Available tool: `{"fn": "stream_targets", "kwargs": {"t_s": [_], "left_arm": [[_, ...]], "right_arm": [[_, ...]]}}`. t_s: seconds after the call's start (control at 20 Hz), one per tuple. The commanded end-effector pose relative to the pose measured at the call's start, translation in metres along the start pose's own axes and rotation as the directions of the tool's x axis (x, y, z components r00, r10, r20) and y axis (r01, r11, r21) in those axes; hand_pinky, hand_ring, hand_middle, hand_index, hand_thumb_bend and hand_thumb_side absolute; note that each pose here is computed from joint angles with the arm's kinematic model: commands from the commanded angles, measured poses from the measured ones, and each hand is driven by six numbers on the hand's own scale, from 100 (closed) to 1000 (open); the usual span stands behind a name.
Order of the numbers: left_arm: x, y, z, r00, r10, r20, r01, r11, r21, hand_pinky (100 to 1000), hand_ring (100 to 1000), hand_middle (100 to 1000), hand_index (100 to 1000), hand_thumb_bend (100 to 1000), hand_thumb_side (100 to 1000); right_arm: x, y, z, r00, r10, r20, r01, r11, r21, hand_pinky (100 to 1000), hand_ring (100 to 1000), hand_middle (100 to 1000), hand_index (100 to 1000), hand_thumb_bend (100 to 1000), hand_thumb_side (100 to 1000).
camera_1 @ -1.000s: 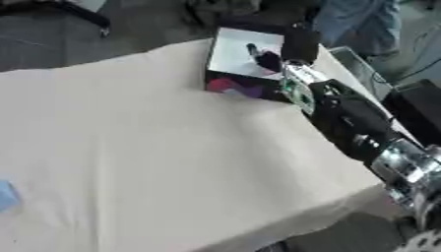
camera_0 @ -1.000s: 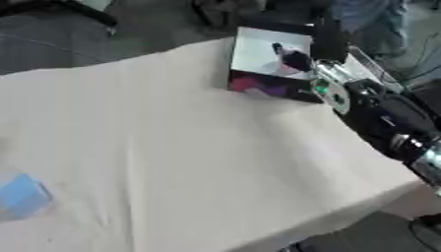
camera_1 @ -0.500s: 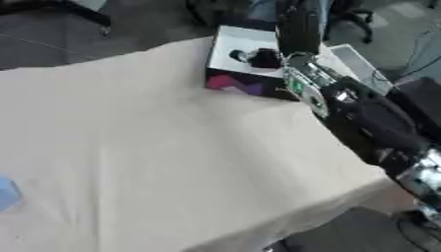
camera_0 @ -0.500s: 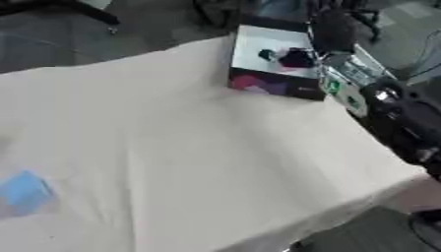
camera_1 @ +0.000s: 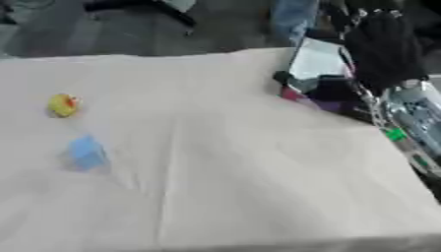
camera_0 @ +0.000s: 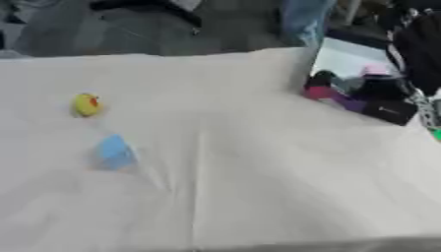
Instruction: Pick up the objects with one hand, pass them to the other hand, and then place them into the box on the other side of the table.
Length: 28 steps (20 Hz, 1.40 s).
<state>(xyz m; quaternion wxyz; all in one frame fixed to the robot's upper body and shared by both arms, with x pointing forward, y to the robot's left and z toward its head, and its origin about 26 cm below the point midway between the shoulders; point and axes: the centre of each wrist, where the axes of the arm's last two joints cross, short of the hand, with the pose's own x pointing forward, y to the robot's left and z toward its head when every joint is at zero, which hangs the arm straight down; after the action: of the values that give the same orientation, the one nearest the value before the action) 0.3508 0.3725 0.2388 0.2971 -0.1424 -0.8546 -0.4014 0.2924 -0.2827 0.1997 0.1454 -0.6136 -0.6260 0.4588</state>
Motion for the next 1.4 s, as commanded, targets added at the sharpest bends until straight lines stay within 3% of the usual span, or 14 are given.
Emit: {"fn": "stream_targets", "kwargs": {"t_s": [0.05, 0.3, 0.45, 0.85, 1.0, 1.15, 1.4], "left_arm": [[-0.007, 0.013, 0.004, 0.938, -0.307, 0.159, 0.342, 0.896, -0.284, 682, 670, 633, 827, 100, 437], [-0.042, 0.012, 0.006, 0.912, -0.396, 0.108, 0.406, 0.831, -0.381, 675, 667, 645, 840, 100, 480], [-0.064, 0.008, 0.005, 0.908, -0.415, 0.047, 0.394, 0.813, -0.428, 671, 666, 648, 846, 100, 568], [-0.098, -0.016, -0.007, 0.908, -0.420, -0.012, 0.356, 0.784, -0.509, 678, 677, 683, 865, 100, 699], [-0.103, -0.023, -0.015, 0.907, -0.421, -0.002, 0.356, 0.769, -0.531, 682, 681, 690, 871, 100, 669], [-0.104, -0.030, -0.027, 0.900, -0.436, 0.020, 0.370, 0.736, -0.567, 685, 686, 698, 880, 176, 553], [-0.106, -0.036, -0.035, 0.886, -0.463, 0.029, 0.385, 0.697, -0.605, 688, 689, 702, 887, 259, 441]], "right_arm": [[0.008, -0.008, -0.007, 0.994, -0.051, 0.101, 0.054, 0.998, -0.036, 764, 791, 1000, 859, 672, 1000], [0.018, -0.008, -0.011, 0.973, -0.126, 0.196, 0.129, 0.992, -0.007, 779, 790, 1000, 856, 667, 1000], [0.022, -0.008, -0.013, 0.958, -0.156, 0.242, 0.159, 0.987, 0.009, 790, 789, 1000, 855, 663, 1000], [0.025, -0.009, -0.016, 0.939, -0.188, 0.287, 0.188, 0.982, 0.027, 793, 773, 1000, 853, 661, 1000], [0.027, -0.009, -0.016, 0.933, -0.201, 0.300, 0.198, 0.979, 0.039, 780, 768, 1000, 852, 666, 1000], [0.028, -0.009, -0.016, 0.927, -0.212, 0.309, 0.206, 0.977, 0.051, 774, 767, 1000, 851, 669, 1000], [0.029, -0.008, -0.016, 0.922, -0.223, 0.316, 0.214, 0.975, 0.064, 769, 757, 1000, 843, 674, 1000]]}}
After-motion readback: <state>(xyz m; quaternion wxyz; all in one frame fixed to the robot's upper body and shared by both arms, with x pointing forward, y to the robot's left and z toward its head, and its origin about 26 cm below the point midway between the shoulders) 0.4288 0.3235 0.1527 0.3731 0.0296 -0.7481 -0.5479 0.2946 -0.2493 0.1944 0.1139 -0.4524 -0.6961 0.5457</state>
